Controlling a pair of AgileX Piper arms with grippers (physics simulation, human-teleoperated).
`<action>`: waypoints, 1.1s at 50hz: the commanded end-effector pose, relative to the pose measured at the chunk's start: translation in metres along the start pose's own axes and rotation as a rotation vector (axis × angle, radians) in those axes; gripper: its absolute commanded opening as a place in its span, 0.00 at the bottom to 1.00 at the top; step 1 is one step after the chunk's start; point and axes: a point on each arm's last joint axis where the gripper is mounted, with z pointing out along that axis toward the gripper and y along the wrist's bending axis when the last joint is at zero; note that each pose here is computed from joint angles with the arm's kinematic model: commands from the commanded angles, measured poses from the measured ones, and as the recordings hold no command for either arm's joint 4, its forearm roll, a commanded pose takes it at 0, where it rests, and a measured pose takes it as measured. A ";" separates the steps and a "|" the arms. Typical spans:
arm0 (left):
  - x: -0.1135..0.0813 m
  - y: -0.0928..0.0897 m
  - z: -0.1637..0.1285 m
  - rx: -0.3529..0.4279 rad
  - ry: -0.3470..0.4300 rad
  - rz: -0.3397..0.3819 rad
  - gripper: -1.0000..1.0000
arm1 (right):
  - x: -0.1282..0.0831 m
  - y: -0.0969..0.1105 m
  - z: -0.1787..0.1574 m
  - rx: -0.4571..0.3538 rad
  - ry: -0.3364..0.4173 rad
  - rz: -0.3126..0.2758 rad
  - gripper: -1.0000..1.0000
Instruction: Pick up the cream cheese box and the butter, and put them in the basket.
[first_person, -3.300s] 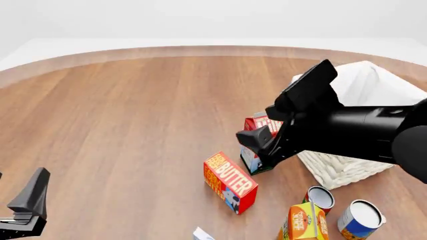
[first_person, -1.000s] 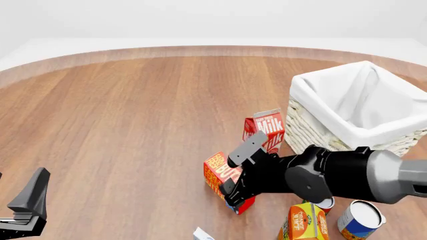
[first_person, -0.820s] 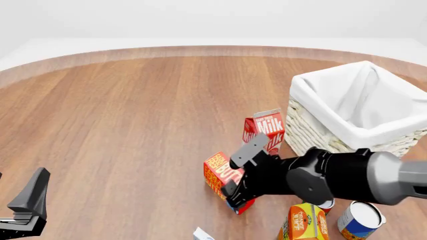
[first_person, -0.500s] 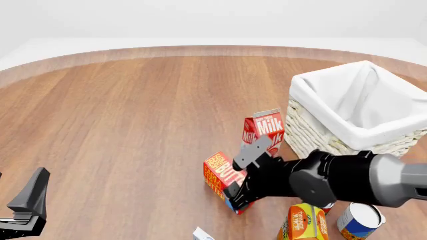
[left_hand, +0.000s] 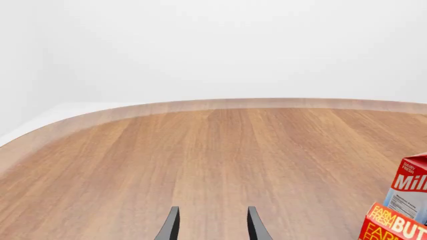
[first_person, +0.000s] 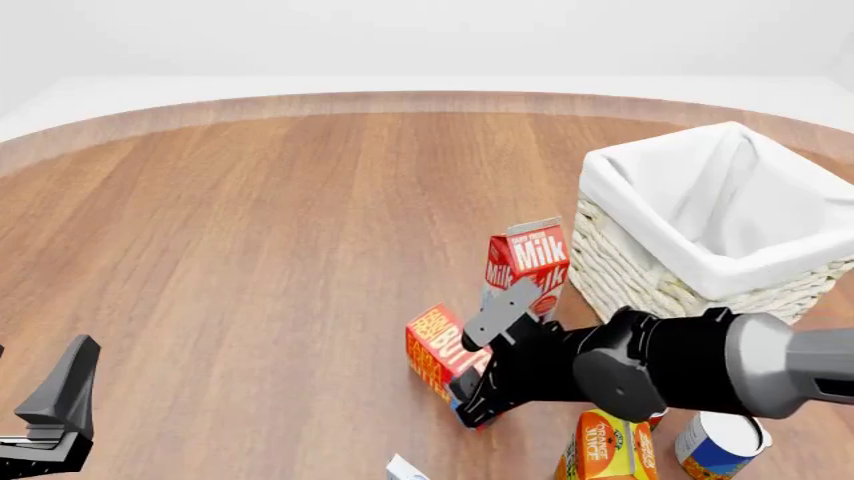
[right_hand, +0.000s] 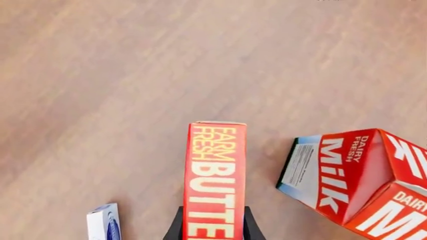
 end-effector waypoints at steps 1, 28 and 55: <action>0.000 0.000 0.000 0.000 0.000 0.000 1.00 | -0.004 0.001 -0.005 -0.003 -0.012 0.019 0.00; 0.000 0.000 0.000 0.000 0.000 0.000 1.00 | -0.022 0.003 -0.043 -0.008 -0.065 -0.025 0.00; 0.000 0.000 0.000 0.000 0.000 0.000 1.00 | -0.057 0.016 -0.120 -0.042 -0.235 -0.059 0.00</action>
